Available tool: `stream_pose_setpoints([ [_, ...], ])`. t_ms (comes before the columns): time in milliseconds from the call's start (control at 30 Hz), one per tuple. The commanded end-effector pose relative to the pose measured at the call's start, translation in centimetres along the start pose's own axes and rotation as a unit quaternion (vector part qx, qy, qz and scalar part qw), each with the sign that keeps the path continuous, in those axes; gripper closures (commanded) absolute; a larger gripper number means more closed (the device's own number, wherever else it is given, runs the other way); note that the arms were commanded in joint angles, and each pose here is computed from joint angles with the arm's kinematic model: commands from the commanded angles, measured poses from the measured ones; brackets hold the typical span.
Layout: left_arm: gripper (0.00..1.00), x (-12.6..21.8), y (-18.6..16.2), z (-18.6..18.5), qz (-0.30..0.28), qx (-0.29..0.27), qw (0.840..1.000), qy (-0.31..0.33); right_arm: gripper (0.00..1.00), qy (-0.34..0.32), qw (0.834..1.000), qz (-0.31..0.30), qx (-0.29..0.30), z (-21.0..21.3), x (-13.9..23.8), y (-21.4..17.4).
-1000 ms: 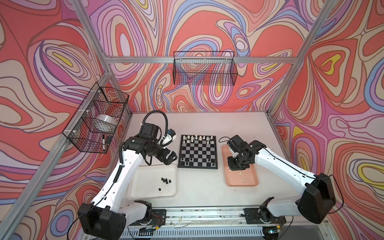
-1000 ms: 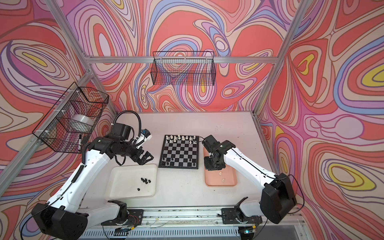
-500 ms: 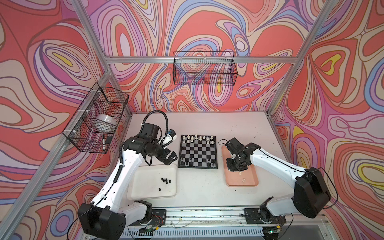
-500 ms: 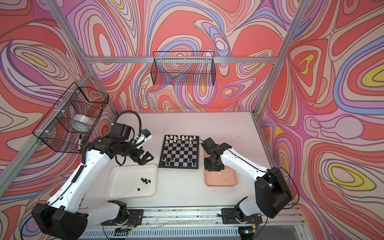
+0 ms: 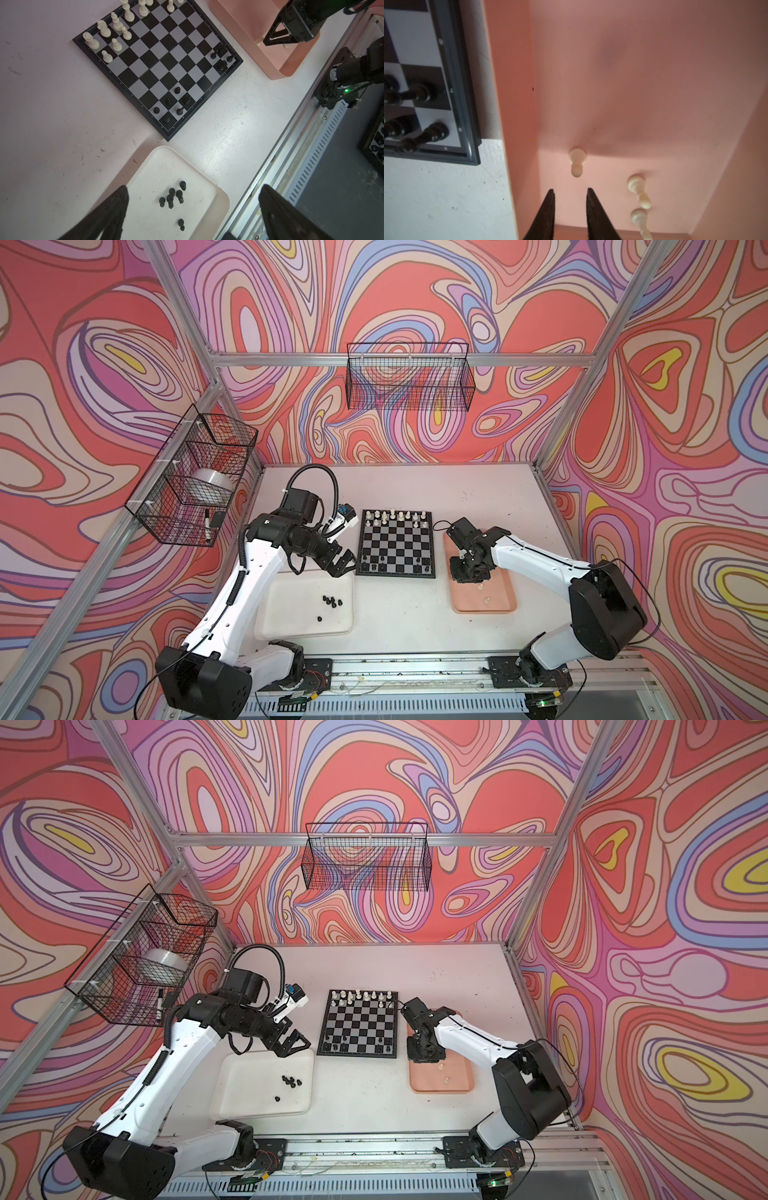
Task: Set up the chess pieces on the board
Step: 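Lower the right gripper onto a cream pawn in the pink tray and close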
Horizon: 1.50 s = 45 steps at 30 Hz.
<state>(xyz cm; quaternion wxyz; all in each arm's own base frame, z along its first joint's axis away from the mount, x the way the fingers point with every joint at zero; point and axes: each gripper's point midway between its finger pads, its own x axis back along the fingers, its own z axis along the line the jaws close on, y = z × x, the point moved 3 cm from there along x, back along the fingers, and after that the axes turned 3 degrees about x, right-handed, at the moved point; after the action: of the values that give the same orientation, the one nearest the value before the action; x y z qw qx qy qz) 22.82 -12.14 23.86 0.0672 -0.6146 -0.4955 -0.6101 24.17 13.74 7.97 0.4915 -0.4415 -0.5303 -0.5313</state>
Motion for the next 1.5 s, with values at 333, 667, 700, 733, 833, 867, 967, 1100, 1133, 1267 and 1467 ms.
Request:
stream_pose_setpoints([
  [333,0.02,0.1,-0.2,-0.6,0.008,-0.002,1.0,-0.017,0.76,-0.012,1.0,0.008,0.004,-0.4,-2.2,0.3],
  [667,0.02,0.0,-0.3,-0.4,0.007,0.001,1.0,-0.014,0.79,-0.015,1.0,0.011,0.006,-0.4,-2.8,0.4],
  [700,0.02,0.0,-0.2,-0.4,0.007,0.0,1.0,-0.014,0.8,-0.015,1.0,0.011,0.007,-0.4,-2.8,0.5],
  [733,0.02,0.0,-0.2,-0.4,0.006,0.001,1.0,-0.013,0.8,-0.015,1.0,0.012,0.007,-0.4,-2.8,0.4],
  [833,0.02,-0.1,-0.2,-0.4,0.007,0.002,1.0,-0.014,0.82,-0.017,1.0,0.011,0.008,-0.5,-2.8,0.5],
  [867,0.02,-0.1,-0.2,-0.4,0.007,0.001,1.0,-0.014,0.83,-0.017,1.0,0.011,0.008,-0.5,-2.8,0.5],
  [967,0.02,-0.1,-0.2,-0.4,0.007,0.001,1.0,-0.015,0.85,-0.017,1.0,0.01,0.009,-0.5,-2.7,0.6],
  [1100,0.02,-0.1,-0.2,-0.4,0.006,0.002,1.0,-0.015,0.88,-0.016,1.0,0.012,0.011,-0.4,-2.8,0.7],
  [1133,0.02,-0.1,-0.2,-0.4,0.006,0.002,1.0,-0.015,0.88,-0.015,1.0,0.012,0.011,-0.3,-2.8,0.7],
  [1267,0.02,-0.1,-0.3,-0.4,0.007,0.002,1.0,-0.014,0.89,-0.015,1.0,0.011,0.012,-0.3,-2.7,0.8],
  [1467,0.02,-0.1,-0.1,-0.3,0.005,0.001,1.0,-0.011,0.9,-0.019,1.0,0.007,0.018,-0.4,-2.0,1.0],
])
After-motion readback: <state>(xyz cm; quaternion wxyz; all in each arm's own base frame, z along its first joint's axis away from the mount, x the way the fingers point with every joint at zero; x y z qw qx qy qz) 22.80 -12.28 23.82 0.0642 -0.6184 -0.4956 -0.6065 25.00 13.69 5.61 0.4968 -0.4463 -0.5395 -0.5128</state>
